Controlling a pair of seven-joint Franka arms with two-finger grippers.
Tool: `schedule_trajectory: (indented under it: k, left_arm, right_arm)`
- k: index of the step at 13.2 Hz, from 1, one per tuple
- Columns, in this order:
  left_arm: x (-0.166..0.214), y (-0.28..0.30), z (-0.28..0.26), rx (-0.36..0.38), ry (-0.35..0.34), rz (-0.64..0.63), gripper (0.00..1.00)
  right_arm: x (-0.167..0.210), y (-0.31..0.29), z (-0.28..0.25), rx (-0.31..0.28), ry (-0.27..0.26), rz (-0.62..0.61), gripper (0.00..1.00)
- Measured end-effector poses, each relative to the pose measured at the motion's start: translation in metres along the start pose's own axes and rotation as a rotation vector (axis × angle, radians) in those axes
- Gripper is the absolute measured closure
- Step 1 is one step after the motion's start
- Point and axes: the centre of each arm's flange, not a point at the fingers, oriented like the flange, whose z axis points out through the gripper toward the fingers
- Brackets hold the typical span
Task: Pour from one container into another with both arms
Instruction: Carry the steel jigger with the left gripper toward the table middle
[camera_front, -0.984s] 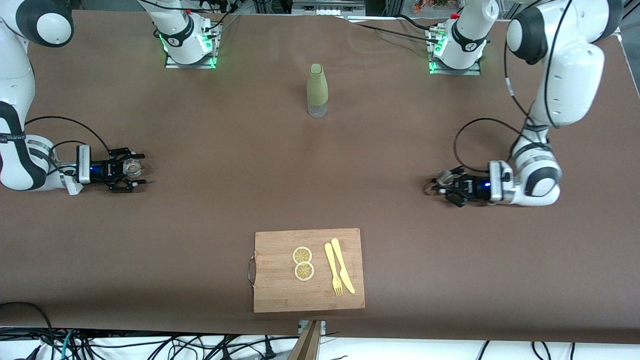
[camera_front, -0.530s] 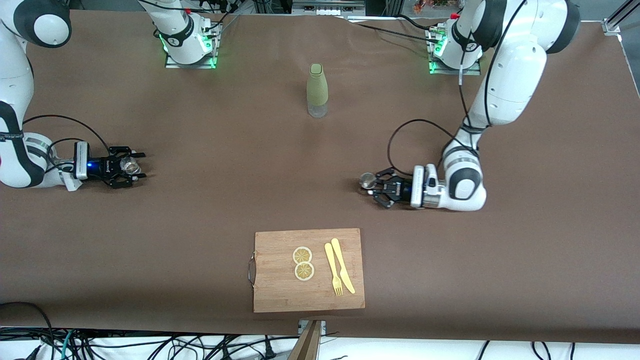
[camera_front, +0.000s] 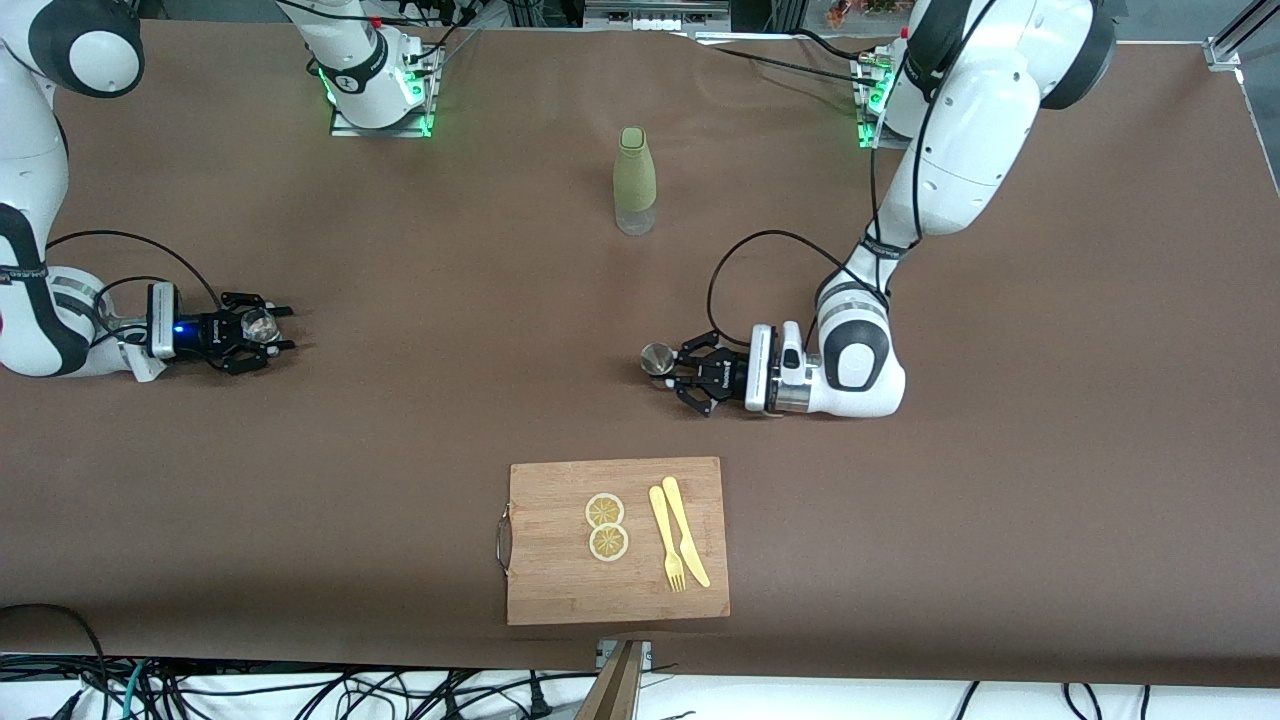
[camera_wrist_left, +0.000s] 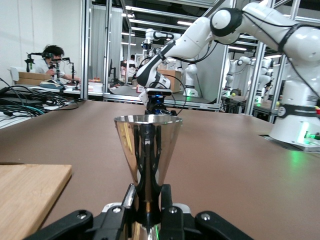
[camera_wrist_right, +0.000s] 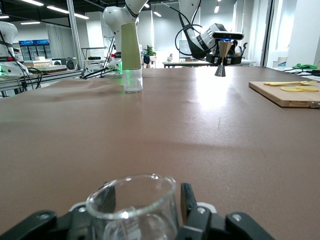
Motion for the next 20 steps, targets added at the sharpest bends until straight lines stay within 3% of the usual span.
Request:
schedule_trajectory:
  k: [3,4,5,8,12,14,18,20]
  left_arm:
    - [-0.004,0.012,0.049,0.015,0.028,-0.021,0.78]
    - [-0.009,0.015,0.060,0.007,0.026,-0.022,0.78]
    - [-0.013,0.016,0.067,0.005,0.018,-0.021,0.78]
    - [-0.013,0.010,0.078,0.021,0.000,-0.002,0.78]
    - [-0.011,0.011,0.107,0.043,0.034,-0.003,0.78]
    - [-0.012,0.010,0.113,0.045,0.029,0.004,0.78]
    - [-0.014,0.012,0.122,0.058,0.029,-0.002,0.78]
    - [-0.017,0.015,0.129,0.053,0.028,-0.001,0.78]
  right_arm:
    - [-0.002,-0.002,0.000,0.000,0.009,0.002,0.44]
    - [-0.002,-0.003,-0.001,-0.001,0.010,0.003,0.54]
    - [-0.002,-0.003,-0.001,-0.002,0.010,0.003,0.57]
    - [-0.001,-0.004,0.000,0.002,0.019,0.003,0.59]
    - [-0.002,-0.004,0.000,0.003,0.020,0.004,0.62]
    - [-0.003,-0.005,0.001,0.004,0.024,0.005,0.76]
    - [-0.002,-0.004,0.002,0.006,0.027,0.004,0.86]
    - [-0.002,-0.003,0.002,0.006,0.027,0.002,0.86]
